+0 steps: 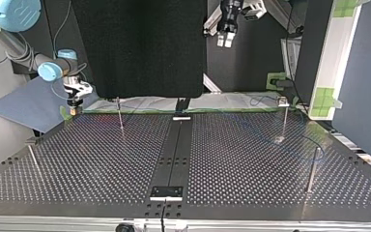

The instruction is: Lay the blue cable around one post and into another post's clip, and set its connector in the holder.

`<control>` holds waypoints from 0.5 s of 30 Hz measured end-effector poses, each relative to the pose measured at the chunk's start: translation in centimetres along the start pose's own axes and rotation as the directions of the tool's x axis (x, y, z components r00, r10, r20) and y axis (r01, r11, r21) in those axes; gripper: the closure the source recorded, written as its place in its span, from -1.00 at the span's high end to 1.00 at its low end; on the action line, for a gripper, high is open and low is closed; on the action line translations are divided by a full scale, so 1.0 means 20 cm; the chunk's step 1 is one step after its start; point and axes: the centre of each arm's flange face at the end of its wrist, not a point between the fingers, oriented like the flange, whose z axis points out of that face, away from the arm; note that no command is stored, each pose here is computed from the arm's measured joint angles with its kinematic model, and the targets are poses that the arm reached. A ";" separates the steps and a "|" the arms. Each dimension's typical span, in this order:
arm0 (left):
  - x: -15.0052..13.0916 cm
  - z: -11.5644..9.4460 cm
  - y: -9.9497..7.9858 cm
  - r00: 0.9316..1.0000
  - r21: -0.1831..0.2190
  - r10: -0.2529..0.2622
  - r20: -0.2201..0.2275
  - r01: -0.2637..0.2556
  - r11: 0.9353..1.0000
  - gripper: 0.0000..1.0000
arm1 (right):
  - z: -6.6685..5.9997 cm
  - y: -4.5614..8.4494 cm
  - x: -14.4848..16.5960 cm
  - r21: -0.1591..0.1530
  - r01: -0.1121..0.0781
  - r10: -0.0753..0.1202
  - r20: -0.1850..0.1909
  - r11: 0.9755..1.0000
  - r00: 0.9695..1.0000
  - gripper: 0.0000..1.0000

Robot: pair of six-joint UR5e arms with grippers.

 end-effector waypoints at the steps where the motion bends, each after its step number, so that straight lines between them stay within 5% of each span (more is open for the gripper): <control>1: 0.00 0.00 0.00 1.000 -0.002 0.002 -0.001 -0.002 1.000 0.95 | 0.00 0.00 0.00 -0.006 0.005 -0.005 0.003 1.000 1.000 -1.00; 8: 0.00 0.01 0.01 1.000 -0.012 0.005 0.000 -0.005 1.000 0.95 | -0.01 -0.04 0.11 -0.044 0.048 -0.047 0.021 0.998 0.999 -1.00; 15: 0.00 0.02 0.02 1.000 -0.018 0.006 0.002 -0.006 1.000 0.95 | -0.02 -0.18 0.26 -0.029 0.071 -0.071 0.011 0.997 0.997 -1.00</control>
